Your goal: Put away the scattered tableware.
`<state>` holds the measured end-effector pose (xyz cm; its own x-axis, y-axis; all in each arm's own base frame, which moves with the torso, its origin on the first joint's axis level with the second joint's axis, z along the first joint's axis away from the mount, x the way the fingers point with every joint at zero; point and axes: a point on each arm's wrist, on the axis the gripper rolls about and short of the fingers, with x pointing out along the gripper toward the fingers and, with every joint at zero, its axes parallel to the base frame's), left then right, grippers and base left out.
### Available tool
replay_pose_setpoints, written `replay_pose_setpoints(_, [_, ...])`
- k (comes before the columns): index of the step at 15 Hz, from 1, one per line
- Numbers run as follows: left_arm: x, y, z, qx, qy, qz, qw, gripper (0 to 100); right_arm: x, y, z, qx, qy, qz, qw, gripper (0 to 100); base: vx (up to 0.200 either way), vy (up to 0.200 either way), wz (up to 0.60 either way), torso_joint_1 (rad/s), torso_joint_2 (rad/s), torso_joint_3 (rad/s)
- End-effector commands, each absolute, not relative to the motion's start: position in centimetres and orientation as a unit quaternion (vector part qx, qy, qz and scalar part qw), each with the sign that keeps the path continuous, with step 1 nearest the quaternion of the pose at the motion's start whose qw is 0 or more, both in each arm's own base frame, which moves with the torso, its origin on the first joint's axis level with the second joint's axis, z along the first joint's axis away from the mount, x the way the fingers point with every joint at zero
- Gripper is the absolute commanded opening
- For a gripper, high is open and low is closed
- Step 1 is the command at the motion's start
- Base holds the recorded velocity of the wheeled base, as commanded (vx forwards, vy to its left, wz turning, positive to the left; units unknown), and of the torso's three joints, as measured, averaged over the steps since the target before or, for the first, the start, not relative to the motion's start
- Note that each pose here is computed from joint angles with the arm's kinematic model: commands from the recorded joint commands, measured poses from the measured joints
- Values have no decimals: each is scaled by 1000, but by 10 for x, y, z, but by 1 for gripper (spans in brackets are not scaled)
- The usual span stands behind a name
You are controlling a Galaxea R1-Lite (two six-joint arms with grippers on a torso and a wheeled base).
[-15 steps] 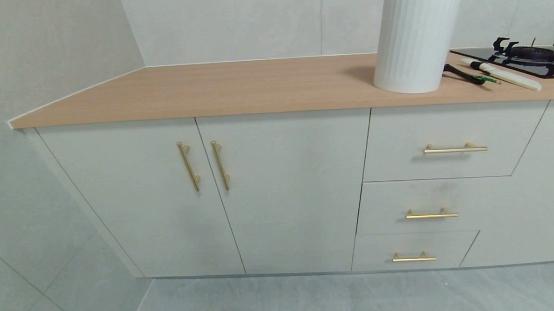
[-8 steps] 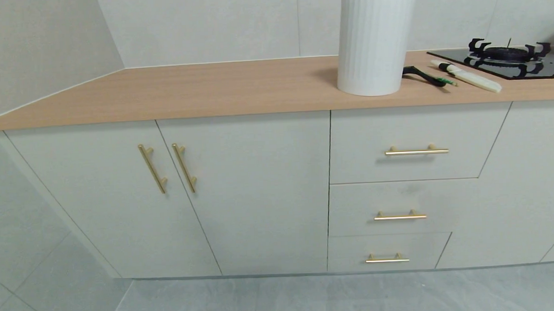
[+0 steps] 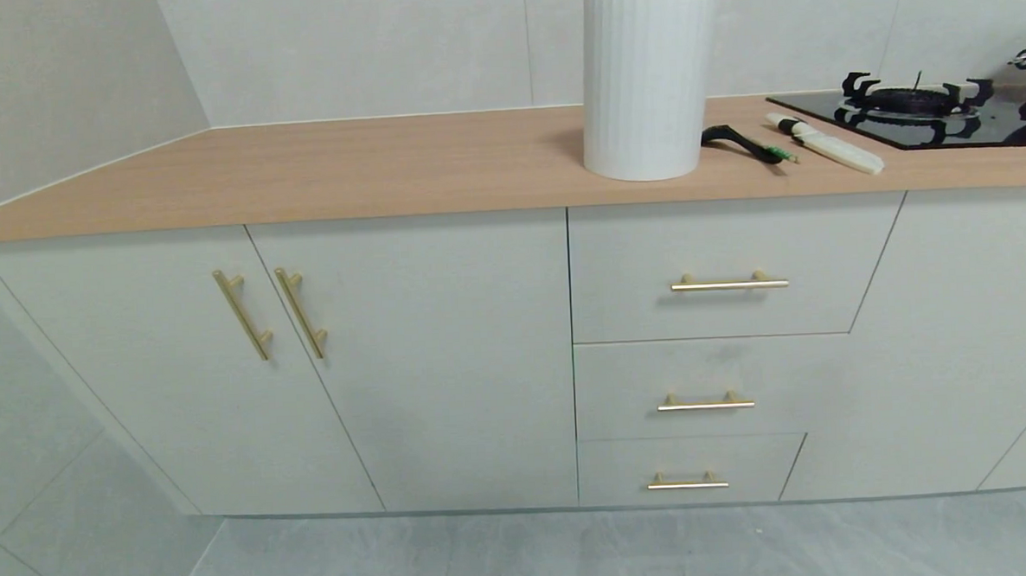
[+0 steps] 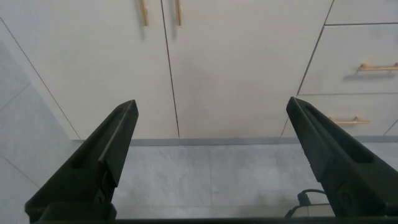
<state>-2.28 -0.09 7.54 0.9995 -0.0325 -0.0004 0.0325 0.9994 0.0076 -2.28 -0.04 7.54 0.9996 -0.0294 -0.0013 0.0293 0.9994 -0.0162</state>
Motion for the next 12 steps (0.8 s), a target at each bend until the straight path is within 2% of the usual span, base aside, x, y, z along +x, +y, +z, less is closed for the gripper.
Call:
replay_pose_setpoints(1, [-23,-1,75,4,0,-16,1000,100,-23,0,75,-8,2,-14,1000,100,0,0,0,0,0,0])
replay_pose_setpoints(2, [-23,-1,75,4,0,-16,1000,100,-23,0,75,-8,2,-15,1000,100,0,0,0,0,0,0])
replay_pose_setpoints(8, [-23,-1,75,3,1,-16,1000,100,-23,0,75,-8,2,-15,1000,100,200,0,0,2,2,3])
replay_pose_setpoints(12, [-23,-1,75,3,1,-15,1000,100,-23,0,75,-8,2,-15,1000,100,0,0,0,16,-1,1])
